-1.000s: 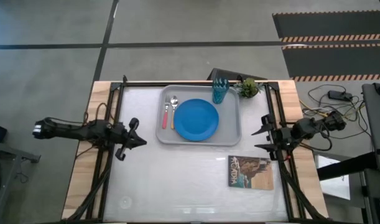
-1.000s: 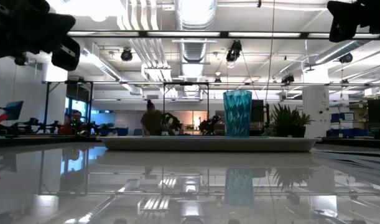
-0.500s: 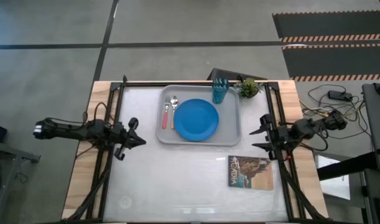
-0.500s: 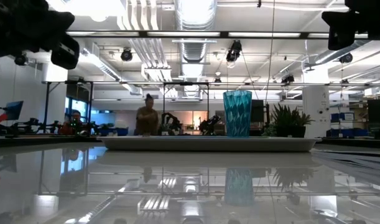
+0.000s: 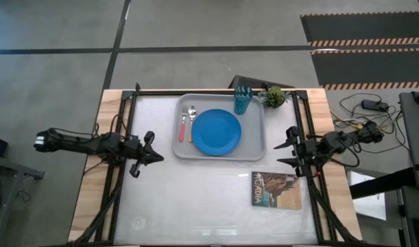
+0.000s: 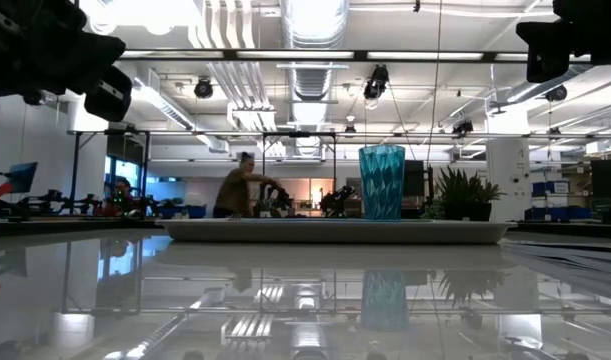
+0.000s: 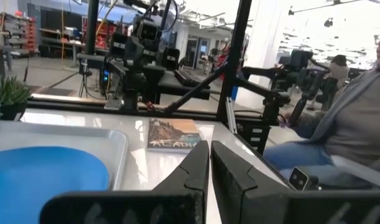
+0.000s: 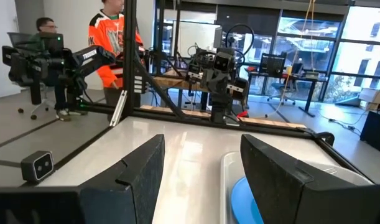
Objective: Pick and place plate/cup/fork/spoon on tray
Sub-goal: Return to Home Position
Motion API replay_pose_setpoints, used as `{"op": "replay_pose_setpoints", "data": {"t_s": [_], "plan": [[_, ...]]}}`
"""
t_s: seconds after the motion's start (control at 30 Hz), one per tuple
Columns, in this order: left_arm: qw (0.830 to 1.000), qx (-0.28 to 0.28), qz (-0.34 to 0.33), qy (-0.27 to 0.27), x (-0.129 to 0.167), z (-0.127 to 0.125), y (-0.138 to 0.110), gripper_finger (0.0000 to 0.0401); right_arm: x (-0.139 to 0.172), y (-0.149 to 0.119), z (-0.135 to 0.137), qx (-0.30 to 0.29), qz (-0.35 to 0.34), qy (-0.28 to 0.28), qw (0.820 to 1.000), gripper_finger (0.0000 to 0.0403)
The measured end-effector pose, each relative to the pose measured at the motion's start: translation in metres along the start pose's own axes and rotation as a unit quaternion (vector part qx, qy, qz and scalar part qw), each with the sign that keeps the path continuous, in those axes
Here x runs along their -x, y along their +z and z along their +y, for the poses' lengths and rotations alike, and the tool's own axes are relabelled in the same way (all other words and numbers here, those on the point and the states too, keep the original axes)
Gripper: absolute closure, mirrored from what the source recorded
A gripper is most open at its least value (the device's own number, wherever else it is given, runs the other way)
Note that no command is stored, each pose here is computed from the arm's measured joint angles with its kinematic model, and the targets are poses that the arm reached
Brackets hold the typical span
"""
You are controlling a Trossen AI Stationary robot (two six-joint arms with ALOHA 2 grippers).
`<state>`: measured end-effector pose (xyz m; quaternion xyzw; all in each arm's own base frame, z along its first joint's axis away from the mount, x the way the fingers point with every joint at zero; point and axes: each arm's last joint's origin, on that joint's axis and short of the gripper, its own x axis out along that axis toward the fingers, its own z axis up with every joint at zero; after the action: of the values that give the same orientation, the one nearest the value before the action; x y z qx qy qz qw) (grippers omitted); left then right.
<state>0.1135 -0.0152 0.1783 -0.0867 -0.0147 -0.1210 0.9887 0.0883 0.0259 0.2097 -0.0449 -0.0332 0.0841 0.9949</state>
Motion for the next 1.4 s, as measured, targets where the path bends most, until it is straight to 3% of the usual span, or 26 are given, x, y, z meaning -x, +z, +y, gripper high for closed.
{"op": "replay_pose_setpoints", "data": {"t_s": [1.4], "plan": [[0.994,0.016,0.107,0.019,-0.013,0.006,-0.023,0.0401,0.000,0.000,0.000,0.000,0.000,0.000,1.000,0.0202]]}}
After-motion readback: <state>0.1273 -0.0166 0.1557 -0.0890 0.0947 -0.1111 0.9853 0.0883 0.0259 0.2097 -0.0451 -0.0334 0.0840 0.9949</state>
